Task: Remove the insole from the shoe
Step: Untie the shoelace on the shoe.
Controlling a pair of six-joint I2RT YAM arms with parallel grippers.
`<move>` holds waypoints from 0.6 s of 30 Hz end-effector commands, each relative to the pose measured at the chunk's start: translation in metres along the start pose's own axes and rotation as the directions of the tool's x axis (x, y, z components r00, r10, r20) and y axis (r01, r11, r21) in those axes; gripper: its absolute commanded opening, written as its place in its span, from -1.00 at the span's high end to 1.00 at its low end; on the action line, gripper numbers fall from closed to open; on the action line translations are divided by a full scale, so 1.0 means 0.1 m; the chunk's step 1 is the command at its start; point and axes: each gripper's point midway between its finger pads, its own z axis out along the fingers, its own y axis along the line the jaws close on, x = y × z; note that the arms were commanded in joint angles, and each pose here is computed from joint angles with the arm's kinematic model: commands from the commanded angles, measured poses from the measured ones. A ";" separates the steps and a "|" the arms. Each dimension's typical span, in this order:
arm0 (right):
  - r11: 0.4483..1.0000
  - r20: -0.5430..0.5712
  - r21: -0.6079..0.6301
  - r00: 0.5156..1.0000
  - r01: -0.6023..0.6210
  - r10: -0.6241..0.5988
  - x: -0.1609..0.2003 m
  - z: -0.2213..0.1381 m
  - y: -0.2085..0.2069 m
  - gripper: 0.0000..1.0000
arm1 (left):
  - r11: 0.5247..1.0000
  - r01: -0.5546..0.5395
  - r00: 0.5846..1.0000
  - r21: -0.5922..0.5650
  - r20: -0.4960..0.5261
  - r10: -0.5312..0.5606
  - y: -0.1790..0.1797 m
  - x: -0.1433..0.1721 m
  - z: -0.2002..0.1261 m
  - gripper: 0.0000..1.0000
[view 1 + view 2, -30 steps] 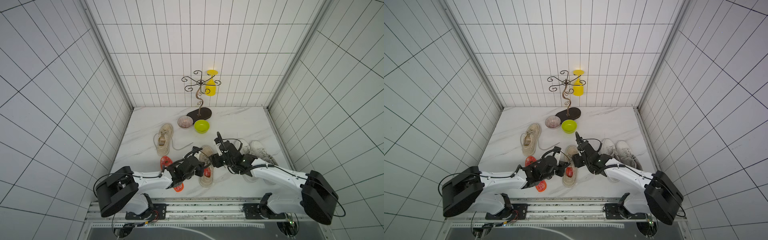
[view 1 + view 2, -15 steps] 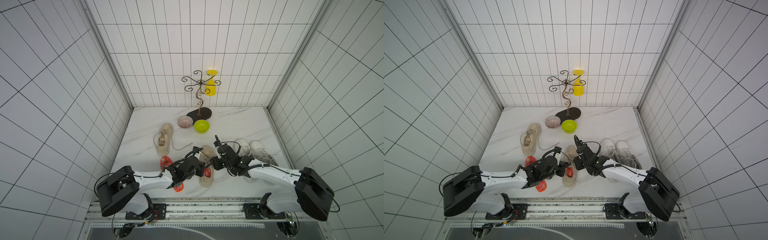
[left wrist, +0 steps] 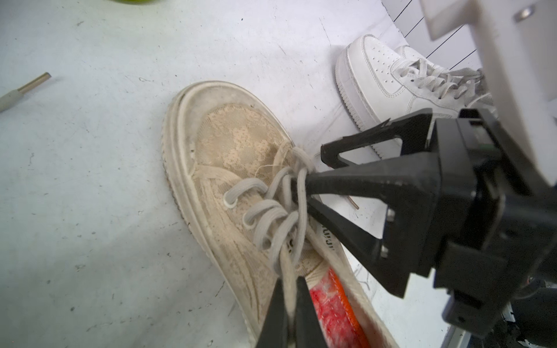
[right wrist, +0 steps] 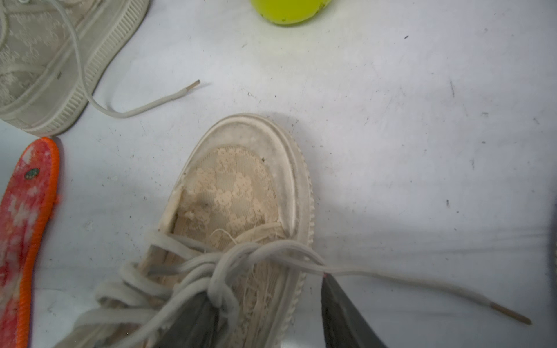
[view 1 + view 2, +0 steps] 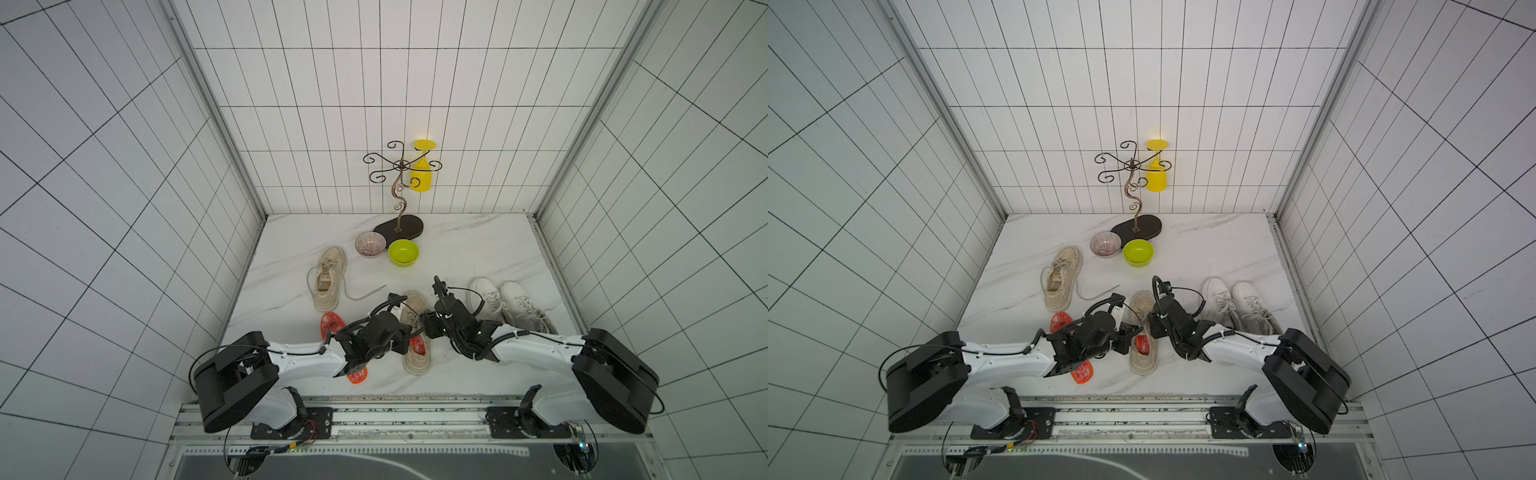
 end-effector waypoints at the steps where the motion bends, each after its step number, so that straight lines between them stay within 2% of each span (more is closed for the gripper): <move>1: 0.997 0.132 0.016 0.989 -0.071 0.068 -0.16 -0.03 -0.07 -0.11 | 0.998 -0.016 0.999 0.068 0.039 0.013 -0.22 -0.15 -0.02 1.00; 9: 0.992 0.206 0.053 0.974 -0.111 0.098 -0.34 -0.06 -0.13 -0.30 | 0.998 -0.018 0.999 0.066 0.033 0.016 -0.21 -0.12 -0.01 1.00; 15: 0.979 0.171 0.083 0.971 -0.185 0.169 -0.40 0.09 -0.23 -0.51 | 0.996 -0.031 0.999 0.086 0.031 0.028 -0.25 -0.12 -0.02 1.00; 18: 0.971 0.196 0.110 0.962 -0.212 0.188 -0.51 0.12 -0.32 -0.57 | 0.994 -0.042 0.999 0.096 0.036 0.039 -0.28 -0.12 -0.04 1.00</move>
